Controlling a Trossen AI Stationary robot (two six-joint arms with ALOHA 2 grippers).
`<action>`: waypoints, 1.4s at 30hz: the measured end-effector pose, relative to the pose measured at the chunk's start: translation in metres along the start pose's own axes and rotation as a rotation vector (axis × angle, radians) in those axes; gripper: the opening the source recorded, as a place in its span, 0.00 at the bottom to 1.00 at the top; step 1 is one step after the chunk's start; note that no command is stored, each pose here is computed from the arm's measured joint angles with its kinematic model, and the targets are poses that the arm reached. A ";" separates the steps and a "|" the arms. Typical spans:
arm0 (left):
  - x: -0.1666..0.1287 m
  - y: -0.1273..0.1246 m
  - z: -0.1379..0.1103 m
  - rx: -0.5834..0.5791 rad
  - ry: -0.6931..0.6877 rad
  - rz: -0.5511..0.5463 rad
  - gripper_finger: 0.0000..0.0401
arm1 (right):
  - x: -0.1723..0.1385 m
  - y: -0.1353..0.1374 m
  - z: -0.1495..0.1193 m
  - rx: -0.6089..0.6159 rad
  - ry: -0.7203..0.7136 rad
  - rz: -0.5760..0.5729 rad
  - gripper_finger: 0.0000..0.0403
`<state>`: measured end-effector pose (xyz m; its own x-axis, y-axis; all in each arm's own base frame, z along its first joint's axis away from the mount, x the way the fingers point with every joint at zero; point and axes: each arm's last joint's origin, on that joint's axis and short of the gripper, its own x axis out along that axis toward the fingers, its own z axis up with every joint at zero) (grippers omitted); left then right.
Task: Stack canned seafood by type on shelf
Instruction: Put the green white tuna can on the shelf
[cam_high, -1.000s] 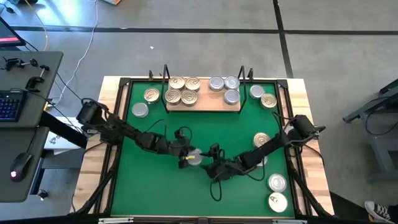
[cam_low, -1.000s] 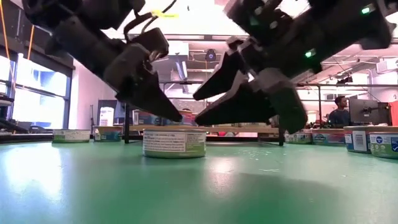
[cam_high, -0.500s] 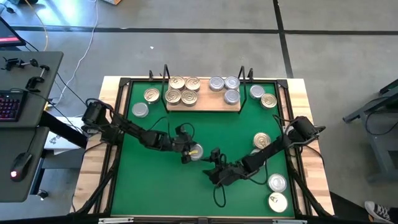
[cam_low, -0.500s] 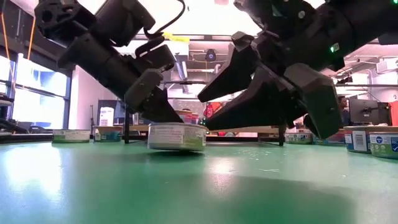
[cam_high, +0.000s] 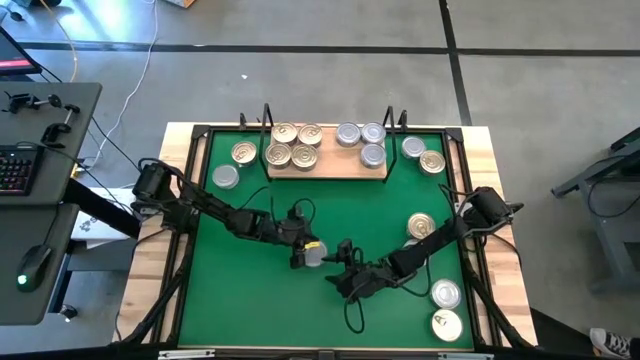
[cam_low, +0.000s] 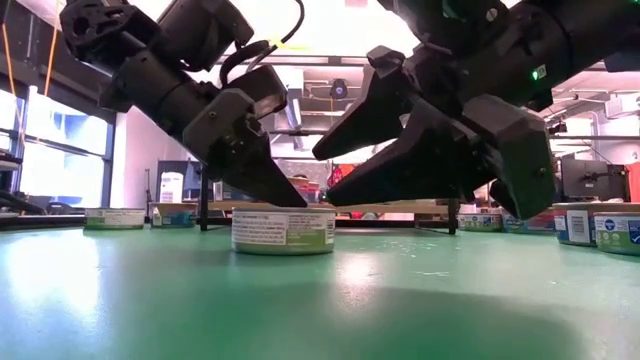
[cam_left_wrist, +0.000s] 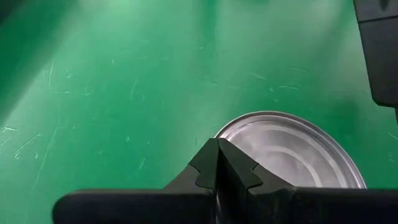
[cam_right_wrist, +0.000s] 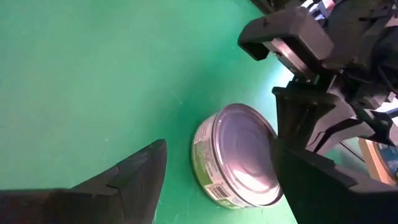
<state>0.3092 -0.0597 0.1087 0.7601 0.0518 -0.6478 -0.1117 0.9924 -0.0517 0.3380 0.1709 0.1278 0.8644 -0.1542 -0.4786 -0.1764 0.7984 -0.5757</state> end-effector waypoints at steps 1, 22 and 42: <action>0.000 0.000 0.000 0.001 -0.001 -0.001 0.00 | 0.000 0.000 0.000 0.007 -0.002 -0.001 0.69; 0.000 -0.004 0.006 0.067 -0.072 -0.054 0.00 | 0.000 -0.001 0.002 0.036 -0.013 -0.011 0.69; 0.016 0.000 -0.008 0.047 -0.024 -0.045 0.00 | 0.007 -0.011 0.003 0.056 0.003 0.000 0.69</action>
<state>0.3166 -0.0600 0.0920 0.7786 0.0090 -0.6274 -0.0472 0.9979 -0.0443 0.3476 0.1624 0.1330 0.8628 -0.1558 -0.4810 -0.1500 0.8296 -0.5378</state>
